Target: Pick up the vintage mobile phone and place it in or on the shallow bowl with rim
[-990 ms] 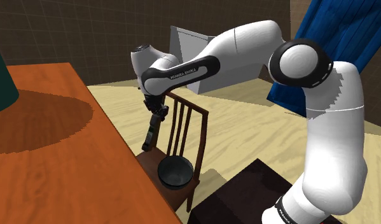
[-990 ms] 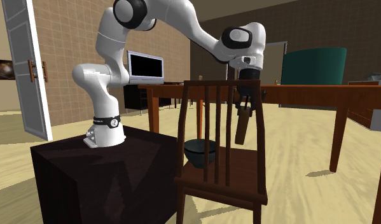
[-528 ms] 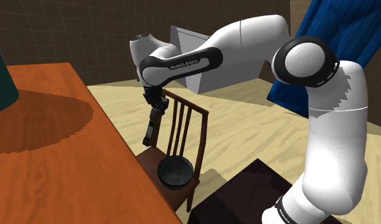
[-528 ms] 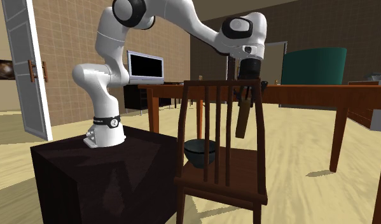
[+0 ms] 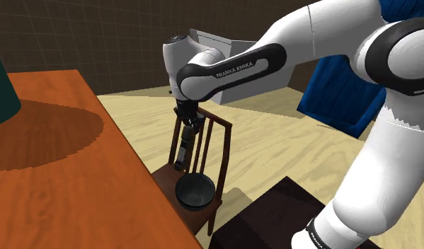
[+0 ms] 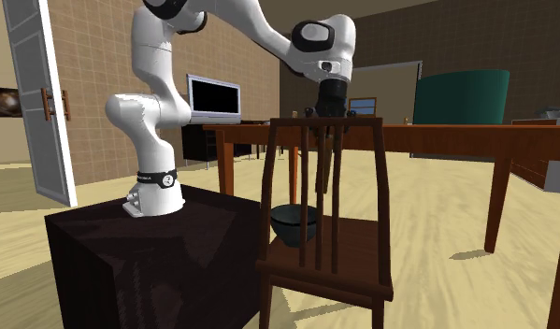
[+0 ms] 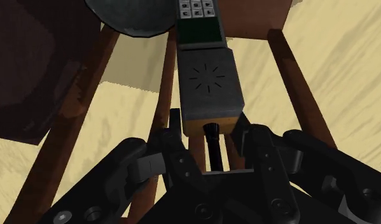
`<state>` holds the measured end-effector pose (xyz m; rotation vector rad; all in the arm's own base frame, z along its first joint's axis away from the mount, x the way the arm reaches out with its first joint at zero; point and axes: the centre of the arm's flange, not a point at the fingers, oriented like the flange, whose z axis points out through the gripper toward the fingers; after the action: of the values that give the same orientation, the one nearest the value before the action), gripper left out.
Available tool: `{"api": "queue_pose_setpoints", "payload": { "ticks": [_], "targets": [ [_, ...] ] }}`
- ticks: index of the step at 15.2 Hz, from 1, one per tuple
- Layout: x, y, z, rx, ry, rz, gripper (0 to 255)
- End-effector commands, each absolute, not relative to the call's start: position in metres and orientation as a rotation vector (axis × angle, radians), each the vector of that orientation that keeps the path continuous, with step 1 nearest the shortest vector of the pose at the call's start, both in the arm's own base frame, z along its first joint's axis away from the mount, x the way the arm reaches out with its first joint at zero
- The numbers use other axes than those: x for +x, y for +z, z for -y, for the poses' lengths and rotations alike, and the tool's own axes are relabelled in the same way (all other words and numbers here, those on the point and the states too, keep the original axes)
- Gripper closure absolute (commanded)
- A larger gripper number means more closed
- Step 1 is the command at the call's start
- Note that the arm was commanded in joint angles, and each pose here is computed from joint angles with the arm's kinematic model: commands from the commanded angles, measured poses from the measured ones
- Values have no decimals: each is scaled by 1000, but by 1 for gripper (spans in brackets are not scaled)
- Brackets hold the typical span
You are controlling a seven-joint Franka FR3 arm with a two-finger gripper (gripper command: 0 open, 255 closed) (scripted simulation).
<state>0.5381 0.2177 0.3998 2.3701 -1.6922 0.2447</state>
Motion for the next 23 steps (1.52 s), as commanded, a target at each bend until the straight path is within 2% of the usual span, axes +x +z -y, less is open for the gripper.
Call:
{"api": "queue_pose_setpoints", "payload": {
  "ticks": [1,7,23],
  "targets": [
    [513,406,-216,2369,245,1694,255],
    [440,420,-203,2368,245,1694,255],
    [440,336,-203,2368,245,1694,255]
  ]
}}
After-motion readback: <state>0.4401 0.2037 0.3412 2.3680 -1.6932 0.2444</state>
